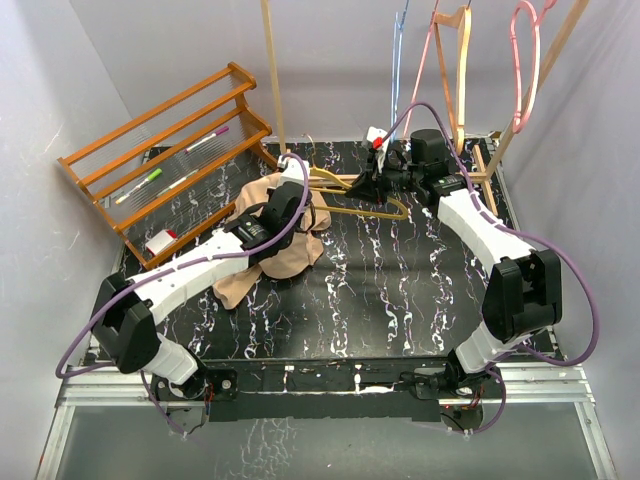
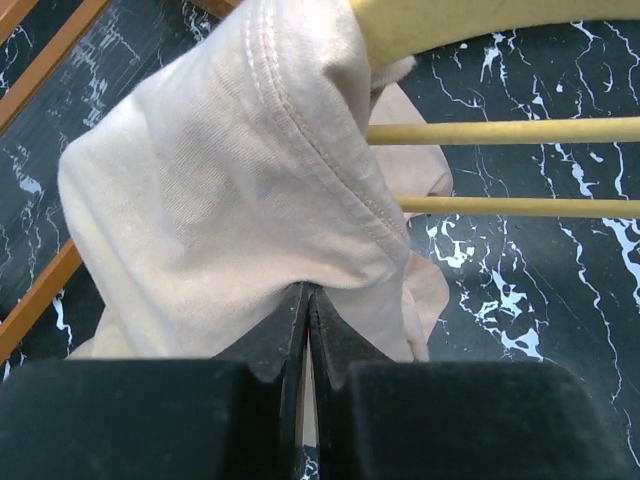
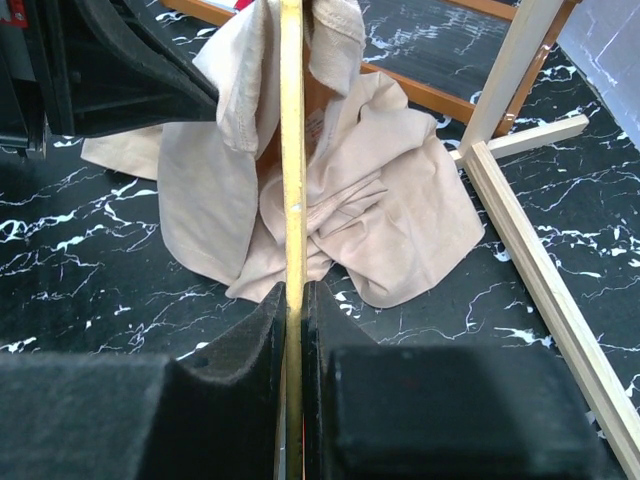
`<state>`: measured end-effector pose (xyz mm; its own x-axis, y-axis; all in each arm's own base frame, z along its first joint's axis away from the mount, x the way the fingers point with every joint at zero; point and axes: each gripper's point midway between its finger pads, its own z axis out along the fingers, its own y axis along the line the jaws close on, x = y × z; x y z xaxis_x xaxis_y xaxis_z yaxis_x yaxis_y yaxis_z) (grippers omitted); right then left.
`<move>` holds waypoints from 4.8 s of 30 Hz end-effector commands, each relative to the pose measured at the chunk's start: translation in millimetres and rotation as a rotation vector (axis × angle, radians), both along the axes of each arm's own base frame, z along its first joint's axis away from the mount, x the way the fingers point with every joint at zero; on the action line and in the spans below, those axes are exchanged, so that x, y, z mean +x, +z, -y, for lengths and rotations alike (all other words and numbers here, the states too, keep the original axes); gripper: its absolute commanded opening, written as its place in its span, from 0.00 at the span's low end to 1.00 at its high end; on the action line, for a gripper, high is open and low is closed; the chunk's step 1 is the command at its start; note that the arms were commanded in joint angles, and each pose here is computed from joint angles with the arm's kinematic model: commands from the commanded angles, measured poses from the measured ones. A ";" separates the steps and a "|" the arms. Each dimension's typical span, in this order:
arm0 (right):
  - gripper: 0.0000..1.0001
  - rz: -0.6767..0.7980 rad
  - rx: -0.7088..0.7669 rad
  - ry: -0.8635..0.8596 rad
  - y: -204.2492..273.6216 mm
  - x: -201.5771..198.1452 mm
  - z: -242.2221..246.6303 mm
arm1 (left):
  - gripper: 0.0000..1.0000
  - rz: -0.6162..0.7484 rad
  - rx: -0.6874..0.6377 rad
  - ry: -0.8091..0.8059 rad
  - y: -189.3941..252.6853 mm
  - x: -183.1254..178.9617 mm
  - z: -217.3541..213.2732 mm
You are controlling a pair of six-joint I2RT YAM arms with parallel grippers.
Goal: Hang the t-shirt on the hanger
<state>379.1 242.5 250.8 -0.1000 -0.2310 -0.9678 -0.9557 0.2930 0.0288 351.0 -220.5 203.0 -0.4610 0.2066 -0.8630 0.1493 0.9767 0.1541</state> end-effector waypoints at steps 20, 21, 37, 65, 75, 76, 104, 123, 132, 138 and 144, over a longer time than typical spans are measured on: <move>0.08 0.111 0.051 0.004 32.8 -3.2 0.0 | 0.44 0.105 0.096 -0.115 -6.5 6.0 1.6; 0.08 0.112 0.050 0.002 32.8 -3.6 0.3 | 0.35 0.109 0.100 -0.120 -7.6 6.3 1.7; 0.08 0.072 -0.023 0.024 8.5 -11.0 8.0 | 0.00 0.198 0.118 -0.101 90.4 2.8 -77.1; 0.08 0.240 0.057 -0.022 43.7 -14.4 10.0 | 0.00 0.222 0.356 -0.590 180.4 -13.4 -78.5; 0.08 0.258 0.136 -0.180 39.9 14.2 9.3 | 0.00 0.279 0.288 -0.608 240.4 -18.3 -69.3; 0.08 0.268 0.140 -0.210 41.1 17.7 12.1 | 0.00 0.286 0.288 -0.606 244.6 -19.7 -70.2; 0.08 0.340 0.118 -0.156 70.5 -77.1 38.4 | 0.13 0.199 0.302 -0.419 124.5 10.0 -126.5; 0.08 0.281 0.106 -0.179 62.9 -54.6 34.6 | 0.71 0.188 -0.092 -0.601 130.9 -40.1 -53.4; 0.08 0.262 0.091 -0.225 55.9 -44.2 38.0 | 0.67 0.097 -0.192 -0.408 97.9 -32.3 0.0; 0.08 0.265 0.095 -0.234 58.0 -43.8 39.0 | 0.59 0.088 -0.192 -0.219 79.4 -10.4 -3.6; 0.08 0.264 0.097 -0.241 58.9 -44.6 40.0 | 0.56 0.096 -0.213 -0.201 65.7 -2.8 9.0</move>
<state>324.7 203.5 263.5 -0.0148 -0.1750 -0.9845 -0.8654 0.4954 -0.0750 338.6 -225.7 257.7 -0.3789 0.1850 -0.9068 0.4064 0.9136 0.0165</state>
